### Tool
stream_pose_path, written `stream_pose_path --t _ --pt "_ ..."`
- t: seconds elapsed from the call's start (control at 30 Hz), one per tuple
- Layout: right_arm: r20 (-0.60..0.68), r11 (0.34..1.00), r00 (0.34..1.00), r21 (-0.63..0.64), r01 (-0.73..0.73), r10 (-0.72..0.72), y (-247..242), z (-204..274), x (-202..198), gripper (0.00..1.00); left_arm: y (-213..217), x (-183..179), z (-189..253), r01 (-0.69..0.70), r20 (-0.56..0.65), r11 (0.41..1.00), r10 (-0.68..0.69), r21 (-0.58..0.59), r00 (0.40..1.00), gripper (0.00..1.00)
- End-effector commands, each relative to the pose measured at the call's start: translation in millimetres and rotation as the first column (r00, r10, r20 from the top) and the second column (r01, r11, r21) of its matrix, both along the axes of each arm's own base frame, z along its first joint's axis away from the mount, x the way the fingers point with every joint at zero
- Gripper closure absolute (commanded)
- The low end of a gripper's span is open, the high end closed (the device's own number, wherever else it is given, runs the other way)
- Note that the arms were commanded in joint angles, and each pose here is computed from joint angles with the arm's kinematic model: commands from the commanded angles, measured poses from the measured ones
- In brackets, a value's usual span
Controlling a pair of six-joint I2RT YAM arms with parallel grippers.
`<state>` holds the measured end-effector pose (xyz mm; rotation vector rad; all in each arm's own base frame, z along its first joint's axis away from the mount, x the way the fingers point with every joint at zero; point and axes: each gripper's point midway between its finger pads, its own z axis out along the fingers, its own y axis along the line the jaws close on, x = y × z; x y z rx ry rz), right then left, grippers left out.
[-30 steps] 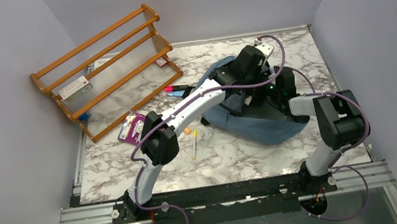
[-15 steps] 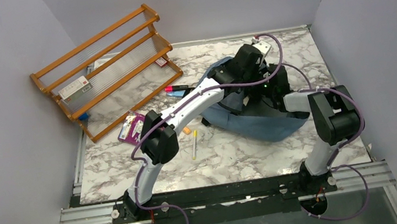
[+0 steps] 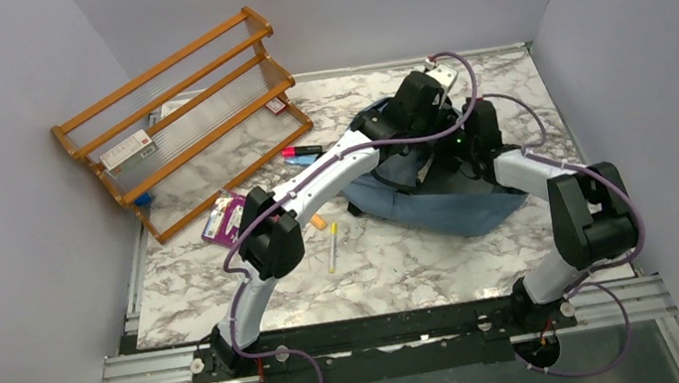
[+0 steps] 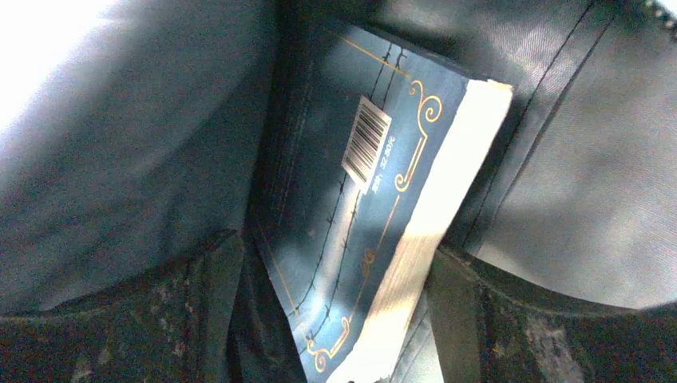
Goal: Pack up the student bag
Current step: Place the book in the student bag, then pick up the book from the center of the board.
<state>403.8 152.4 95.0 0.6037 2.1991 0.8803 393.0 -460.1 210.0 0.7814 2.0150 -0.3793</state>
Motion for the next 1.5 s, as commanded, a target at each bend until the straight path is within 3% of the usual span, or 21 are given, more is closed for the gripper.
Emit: stream_pose_path --t 0.0,0.2,0.4,0.63,0.83,1.03,1.13,1.47 --pt "0.133 0.992 0.991 -0.124 0.031 -0.014 -16 41 9 0.14 -9 -2 13 0.022 -0.005 0.998 -0.022 -0.067 1.000 1.00" --pt "0.143 0.959 0.988 -0.268 0.090 -0.053 -43 44 -5 0.12 -4 0 12 0.015 -0.007 0.998 -0.016 -0.065 1.000 1.00" --pt "0.150 0.880 0.983 -0.446 0.165 -0.108 -79 45 -6 0.07 -5 -2 8 0.020 -0.020 0.997 -0.022 -0.074 1.000 1.00" --pt "0.159 0.842 0.980 -0.506 0.185 -0.120 -92 53 -13 0.07 -7 -9 -5 0.041 -0.051 0.996 -0.045 -0.074 0.998 0.99" --pt "0.219 0.823 0.970 -0.529 0.207 -0.103 -100 91 -31 0.07 -6 -11 -15 0.044 -0.069 0.997 -0.049 -0.066 0.996 0.84" --pt "0.247 0.902 0.968 -0.426 0.067 0.045 -69 124 -65 0.07 -6 -13 -29 0.047 -0.090 0.997 -0.051 -0.054 0.995 0.77" --pt "0.262 0.925 0.960 -0.380 0.007 0.100 -57 136 -84 0.07 -5 -16 -32 0.049 -0.100 0.997 -0.055 -0.061 0.993 0.67" --pt "0.240 0.931 0.966 -0.366 0.003 0.091 -66 129 -143 0.07 -4 -28 -45 0.085 -0.121 0.993 -0.095 -0.083 0.988 0.42"
